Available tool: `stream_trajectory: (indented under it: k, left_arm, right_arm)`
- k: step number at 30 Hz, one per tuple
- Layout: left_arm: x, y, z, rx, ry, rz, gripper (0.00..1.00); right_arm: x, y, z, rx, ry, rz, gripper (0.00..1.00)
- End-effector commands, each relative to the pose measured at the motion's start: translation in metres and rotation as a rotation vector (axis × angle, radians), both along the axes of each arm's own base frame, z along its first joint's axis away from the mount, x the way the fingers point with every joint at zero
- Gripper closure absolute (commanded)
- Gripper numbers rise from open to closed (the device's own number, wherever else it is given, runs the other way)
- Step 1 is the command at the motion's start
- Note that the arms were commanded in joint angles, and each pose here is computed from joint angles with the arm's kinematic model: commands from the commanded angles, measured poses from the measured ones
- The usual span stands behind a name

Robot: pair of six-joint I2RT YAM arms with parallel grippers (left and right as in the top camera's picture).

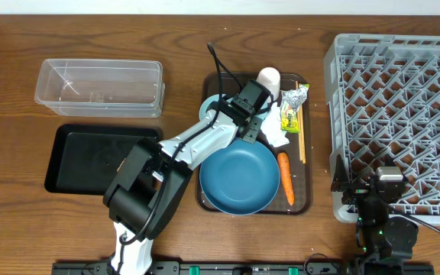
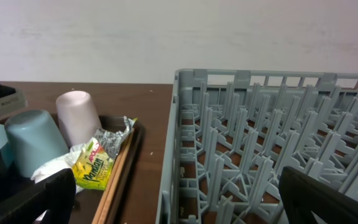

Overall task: Sort waste into correct bins and load items into the dishwasher rack
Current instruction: 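Lift the rice bowl with the left gripper and carry it over the black tray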

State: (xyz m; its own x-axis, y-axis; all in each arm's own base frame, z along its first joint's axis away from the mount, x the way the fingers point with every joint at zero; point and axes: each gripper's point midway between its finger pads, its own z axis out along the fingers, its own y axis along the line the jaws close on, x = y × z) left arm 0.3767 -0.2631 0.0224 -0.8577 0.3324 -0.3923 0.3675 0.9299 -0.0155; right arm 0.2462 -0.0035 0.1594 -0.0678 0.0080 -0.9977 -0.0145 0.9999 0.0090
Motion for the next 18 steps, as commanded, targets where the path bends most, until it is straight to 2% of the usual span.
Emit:
stream_trajectory:
  k: [1,4,6,10,18]
  left_arm:
    - [-0.001,0.003,-0.005,0.010,0.006,-0.001,0.70]
    - [-0.001,0.003,-0.005,0.010,0.006,-0.001,0.81]
    - [-0.001,0.003,-0.005,0.010,0.006,-0.001,0.81]
    - [-0.001,0.003,-0.005,0.011,0.007,-0.001,0.94]
    - [-0.001,0.003,0.015,-0.008,-0.020,-0.002,0.94]
  right_arm:
    - [0.000,-0.004,-0.001,-0.015,-0.001,-0.014,0.01]
    - [0.000,-0.004,-0.001,-0.015,-0.001,-0.014,0.01]
    - [0.000,-0.004,-0.001,-0.015,-0.001,-0.014,0.01]
    - [0.000,-0.004,-0.001,-0.015,-0.001,-0.014,0.01]
    - [0.000,-0.004,-0.001,-0.015,-0.001,-0.014,0.01]
